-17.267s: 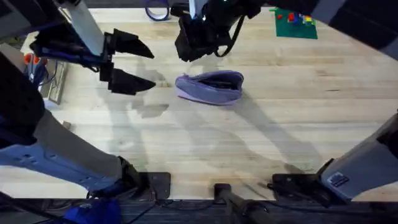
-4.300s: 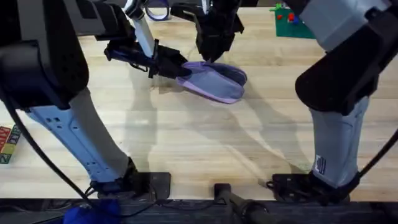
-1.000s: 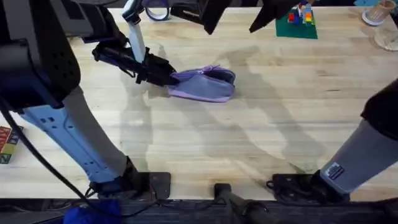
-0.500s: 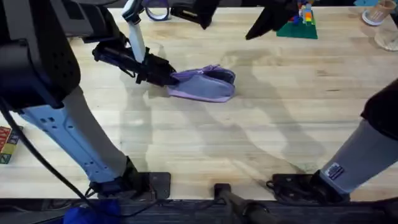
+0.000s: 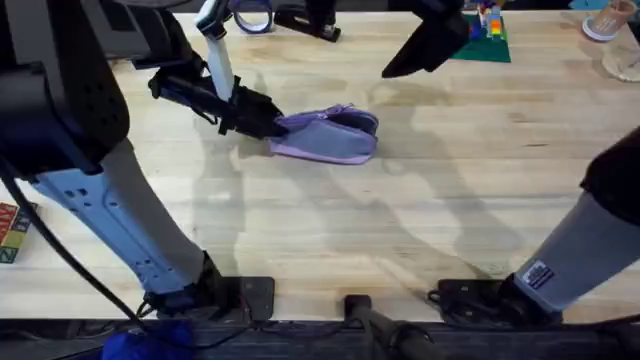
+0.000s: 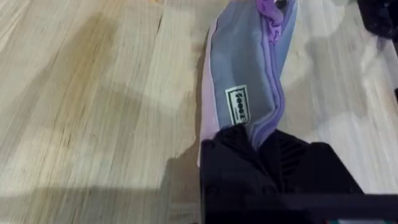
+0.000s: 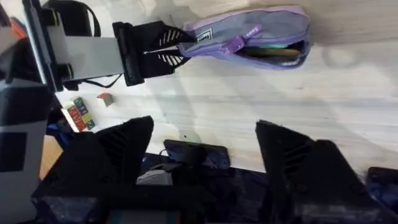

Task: Unzip the bag, pick up the pens from the table one at a time and place them inside, then zip the bag closed.

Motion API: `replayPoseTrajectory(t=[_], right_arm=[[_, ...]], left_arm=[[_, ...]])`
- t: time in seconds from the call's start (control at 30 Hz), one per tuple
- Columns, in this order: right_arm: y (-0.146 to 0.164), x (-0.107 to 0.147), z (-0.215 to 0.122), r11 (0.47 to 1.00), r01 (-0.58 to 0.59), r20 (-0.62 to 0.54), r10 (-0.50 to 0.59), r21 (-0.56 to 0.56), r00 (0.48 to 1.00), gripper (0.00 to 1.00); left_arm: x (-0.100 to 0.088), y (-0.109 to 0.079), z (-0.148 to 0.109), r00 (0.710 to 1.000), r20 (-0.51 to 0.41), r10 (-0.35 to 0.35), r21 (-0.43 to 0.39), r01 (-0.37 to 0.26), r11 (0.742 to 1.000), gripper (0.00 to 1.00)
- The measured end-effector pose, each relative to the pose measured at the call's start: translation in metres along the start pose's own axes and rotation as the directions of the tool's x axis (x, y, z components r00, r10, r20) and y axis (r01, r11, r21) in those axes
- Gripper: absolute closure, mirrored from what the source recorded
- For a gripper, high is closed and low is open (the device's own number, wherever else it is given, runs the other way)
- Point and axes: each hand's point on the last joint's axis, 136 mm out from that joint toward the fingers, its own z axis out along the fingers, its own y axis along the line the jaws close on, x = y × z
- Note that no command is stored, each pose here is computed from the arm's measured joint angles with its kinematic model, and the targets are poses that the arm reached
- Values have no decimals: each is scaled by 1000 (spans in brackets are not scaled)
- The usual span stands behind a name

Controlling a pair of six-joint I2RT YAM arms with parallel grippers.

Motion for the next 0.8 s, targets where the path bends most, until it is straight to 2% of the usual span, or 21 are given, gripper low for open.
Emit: replayPoseTrajectory(t=[0.27,0.6,0.8], right_arm=[[-3,-4,2,998,-52,40,51,31,998,5],[2,-11,33,990,-76,90,65,116,994,5],[9,-10,40,988,-93,133,77,121,988,5]], left_arm=[[0,0,0,1000,0,0,0,0,1000,958],[0,1,0,1000,-2,5,-3,-5,1000,958],[0,1,0,1000,-2,8,-5,-8,1000,958]])
